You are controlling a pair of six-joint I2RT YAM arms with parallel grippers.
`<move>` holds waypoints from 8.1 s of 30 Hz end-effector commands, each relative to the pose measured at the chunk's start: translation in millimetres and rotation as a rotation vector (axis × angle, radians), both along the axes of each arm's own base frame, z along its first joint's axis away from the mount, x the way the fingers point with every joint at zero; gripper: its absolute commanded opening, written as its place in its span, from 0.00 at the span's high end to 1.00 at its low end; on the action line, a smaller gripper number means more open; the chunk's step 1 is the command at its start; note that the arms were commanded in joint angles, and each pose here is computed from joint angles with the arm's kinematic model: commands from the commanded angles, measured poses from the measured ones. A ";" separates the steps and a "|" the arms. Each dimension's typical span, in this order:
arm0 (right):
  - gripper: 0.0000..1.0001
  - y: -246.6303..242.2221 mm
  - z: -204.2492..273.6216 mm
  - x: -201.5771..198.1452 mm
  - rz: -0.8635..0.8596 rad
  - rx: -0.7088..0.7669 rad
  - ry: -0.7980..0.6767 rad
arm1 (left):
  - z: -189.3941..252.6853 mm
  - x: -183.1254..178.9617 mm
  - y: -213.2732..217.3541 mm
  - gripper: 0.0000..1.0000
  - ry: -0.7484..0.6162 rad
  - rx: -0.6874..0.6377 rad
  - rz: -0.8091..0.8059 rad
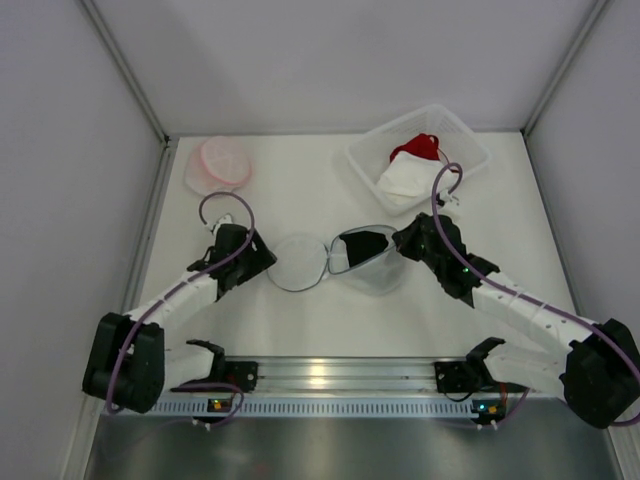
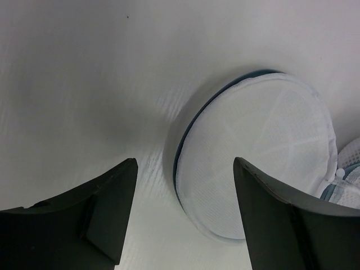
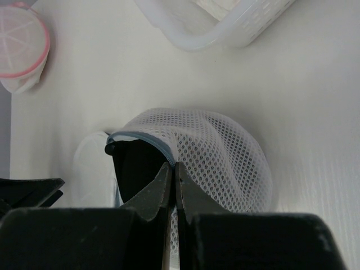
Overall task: Place the bra in the laundry bag and zip it closed
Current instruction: Close the laundry bag at the center of the board.
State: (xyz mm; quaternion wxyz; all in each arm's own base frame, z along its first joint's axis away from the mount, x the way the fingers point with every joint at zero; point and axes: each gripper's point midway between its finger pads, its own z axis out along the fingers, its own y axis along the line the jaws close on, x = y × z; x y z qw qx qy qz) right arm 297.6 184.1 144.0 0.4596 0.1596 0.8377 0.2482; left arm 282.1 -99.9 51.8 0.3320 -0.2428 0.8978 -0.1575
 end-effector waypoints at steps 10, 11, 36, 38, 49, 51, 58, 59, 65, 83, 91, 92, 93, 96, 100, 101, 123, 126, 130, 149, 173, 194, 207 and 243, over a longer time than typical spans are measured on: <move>1.00 10.9 19.8 7.0 0.023 0.021 -0.047 | -8.0 19.7 -27.4 0.44 -0.072 -0.112 -0.090; 1.00 10.3 18.6 7.1 0.021 0.021 -0.044 | -8.7 19.8 -28.1 0.47 -0.072 -0.112 -0.096; 1.00 68.5 40.9 10.4 0.106 0.164 -0.098 | 230.0 43.7 -93.1 1.00 -0.421 0.458 -0.646; 1.00 74.0 42.9 11.0 0.108 0.183 -0.096 | 238.1 40.4 -99.8 1.00 -0.419 0.563 -0.625; 1.00 71.9 52.2 6.7 0.097 0.174 -0.084 | 246.2 36.5 -126.1 1.00 -0.405 1.051 -0.462; 1.00 70.1 49.0 5.2 0.091 0.170 -0.077 | 266.2 37.3 -119.1 1.00 -0.429 1.116 -0.378; 1.00 67.9 47.4 4.3 0.072 0.182 -0.064 | 288.1 37.0 -98.7 1.00 -0.424 1.245 -0.288; 1.00 67.8 48.7 5.2 0.066 0.191 -0.065 | 284.8 37.3 -100.1 1.00 -0.418 1.258 -0.300; 1.00 69.4 45.3 4.6 0.055 0.231 -0.062 | 236.1 37.2 -127.7 1.00 -0.374 1.280 -0.424; 1.00 59.3 27.7 0.7 0.034 0.233 -0.035 | 215.6 -8.5 -237.1 0.52 -0.425 0.677 -0.741; 1.00 50.9 15.0 -4.3 0.046 0.200 -0.014 | 240.7 8.3 -158.3 0.02 -0.406 0.498 -0.501; 1.00 50.9 14.7 -4.1 0.048 0.198 -0.013 | 236.6 17.8 -140.6 0.02 -0.386 0.467 -0.452; 1.00 51.9 14.7 -4.9 0.056 0.199 -0.011 | 211.6 22.8 -121.6 0.02 -0.332 0.456 -0.424; 1.00 55.2 16.8 -5.7 0.078 0.199 -0.012 | 200.8 44.4 -68.0 0.02 -0.328 0.297 -0.271; 1.00 56.6 21.3 -3.7 0.090 0.182 -0.017 | 165.5 63.8 -44.4 0.02 -0.284 0.125 -0.196; 1.00 57.7 21.6 -4.3 0.098 0.177 -0.016 | 159.6 68.7 -48.0 0.02 -0.287 0.092 -0.206; 1.00 58.4 28.4 -2.6 0.113 0.143 -0.014 | 51.1 73.3 -137.2 0.23 -0.102 -0.017 -0.558; 1.00 58.2 25.8 -2.9 0.111 0.135 -0.006 | 66.5 68.8 -144.0 0.23 -0.150 -0.055 -0.579; 1.00 59.8 24.6 -1.1 0.117 0.133 0.000 | 82.6 65.4 -148.4 0.23 -0.222 -0.084 -0.617; 1.00 52.0 11.7 -1.5 0.157 0.075 0.032 | 64.6 30.2 -124.2 0.20 -0.137 -0.339 -0.411; 1.00 53.7 18.7 0.3 0.165 0.075 0.017 | 63.7 0.3 -194.3 0.72 -0.259 -0.254 -0.731; 1.00 49.9 12.2 -10.1 0.181 0.084 0.020 | 129.2 28.2 -194.5 1.00 -0.232 -0.249 -0.512; 1.00 79.2 38.6 -29.6 0.341 0.188 -0.044 | 204.9 60.8 -157.4 1.00 -0.394 0.066 -0.491; 0.31 51.4 83.8 -15.3 0.295 0.036 -0.093 | 143.7 29.5 -176.3 1.00 -0.162 0.262 -0.780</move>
